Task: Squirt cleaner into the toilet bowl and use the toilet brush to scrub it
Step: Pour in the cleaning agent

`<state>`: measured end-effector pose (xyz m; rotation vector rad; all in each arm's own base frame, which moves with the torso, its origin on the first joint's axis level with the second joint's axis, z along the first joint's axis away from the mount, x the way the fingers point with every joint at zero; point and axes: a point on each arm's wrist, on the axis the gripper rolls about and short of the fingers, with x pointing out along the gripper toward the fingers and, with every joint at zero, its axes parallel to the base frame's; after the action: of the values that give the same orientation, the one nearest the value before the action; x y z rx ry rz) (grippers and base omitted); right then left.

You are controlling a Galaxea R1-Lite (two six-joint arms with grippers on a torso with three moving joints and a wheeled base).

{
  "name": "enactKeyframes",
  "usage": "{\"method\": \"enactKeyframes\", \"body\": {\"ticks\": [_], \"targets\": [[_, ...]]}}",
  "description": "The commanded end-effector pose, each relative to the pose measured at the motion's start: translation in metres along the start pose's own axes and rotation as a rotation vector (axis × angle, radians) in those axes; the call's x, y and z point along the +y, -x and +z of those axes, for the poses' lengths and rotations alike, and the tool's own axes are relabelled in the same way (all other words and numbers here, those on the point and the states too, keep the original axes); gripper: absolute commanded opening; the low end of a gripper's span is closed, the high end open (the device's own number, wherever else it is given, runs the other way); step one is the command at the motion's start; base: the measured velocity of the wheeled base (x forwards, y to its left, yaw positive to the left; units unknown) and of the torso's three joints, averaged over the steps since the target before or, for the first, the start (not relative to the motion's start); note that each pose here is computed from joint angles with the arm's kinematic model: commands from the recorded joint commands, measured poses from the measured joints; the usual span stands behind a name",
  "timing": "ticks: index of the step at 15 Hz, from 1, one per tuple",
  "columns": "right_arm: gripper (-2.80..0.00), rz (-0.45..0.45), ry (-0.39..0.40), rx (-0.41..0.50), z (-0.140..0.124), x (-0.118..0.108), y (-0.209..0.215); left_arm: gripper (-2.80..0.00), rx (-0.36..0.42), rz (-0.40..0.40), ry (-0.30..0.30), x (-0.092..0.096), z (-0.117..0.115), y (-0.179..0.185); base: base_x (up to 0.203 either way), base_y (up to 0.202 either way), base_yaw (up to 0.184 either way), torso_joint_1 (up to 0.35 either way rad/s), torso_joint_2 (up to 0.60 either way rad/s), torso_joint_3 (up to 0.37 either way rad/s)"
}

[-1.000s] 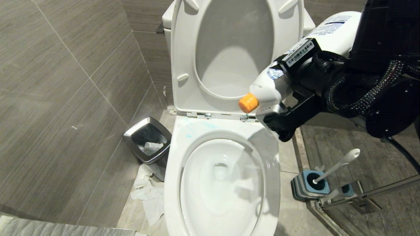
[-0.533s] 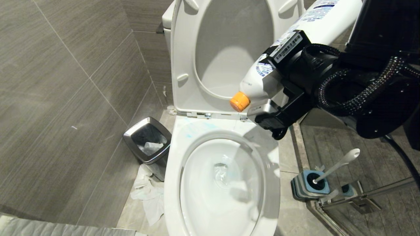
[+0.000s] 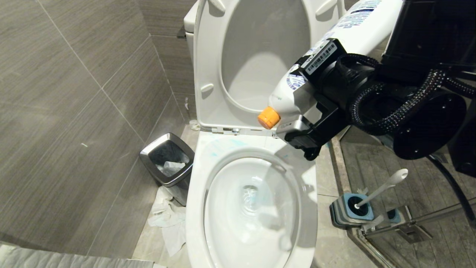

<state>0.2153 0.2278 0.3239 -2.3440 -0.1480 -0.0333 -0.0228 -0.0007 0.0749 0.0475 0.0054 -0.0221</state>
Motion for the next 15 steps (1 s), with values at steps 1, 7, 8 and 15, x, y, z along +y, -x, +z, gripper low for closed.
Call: {"method": "enactKeyframes", "body": {"ticks": [1,7,8,15], "targets": [[-2.8,0.003,0.008,0.003,0.0004,0.0,-0.0002,-2.8,0.003,0.0,0.0,0.0,-0.0004,-0.0002,0.0,0.0,0.0,0.0,0.0,0.0],[-2.8,0.005,-0.03,0.003,0.001,0.0007,-0.0009,-2.8,0.003,0.0,-0.001,0.0,-0.0004,-0.0002,0.0,0.0,0.0,0.0,0.0,0.0],[-2.8,0.005,-0.032,0.003,0.0009,0.0008,-0.0007,-2.8,0.003,0.0,-0.001,0.0,-0.0004,-0.0002,0.0,0.0,0.0,0.0,0.0,0.0],[-2.8,0.016,-0.142,0.004,-0.0002,0.0036,0.0008,-2.8,0.003,0.0,0.0,0.0,-0.0004,-0.0002,0.0,0.0,0.0,0.0,0.0,0.0]]}}
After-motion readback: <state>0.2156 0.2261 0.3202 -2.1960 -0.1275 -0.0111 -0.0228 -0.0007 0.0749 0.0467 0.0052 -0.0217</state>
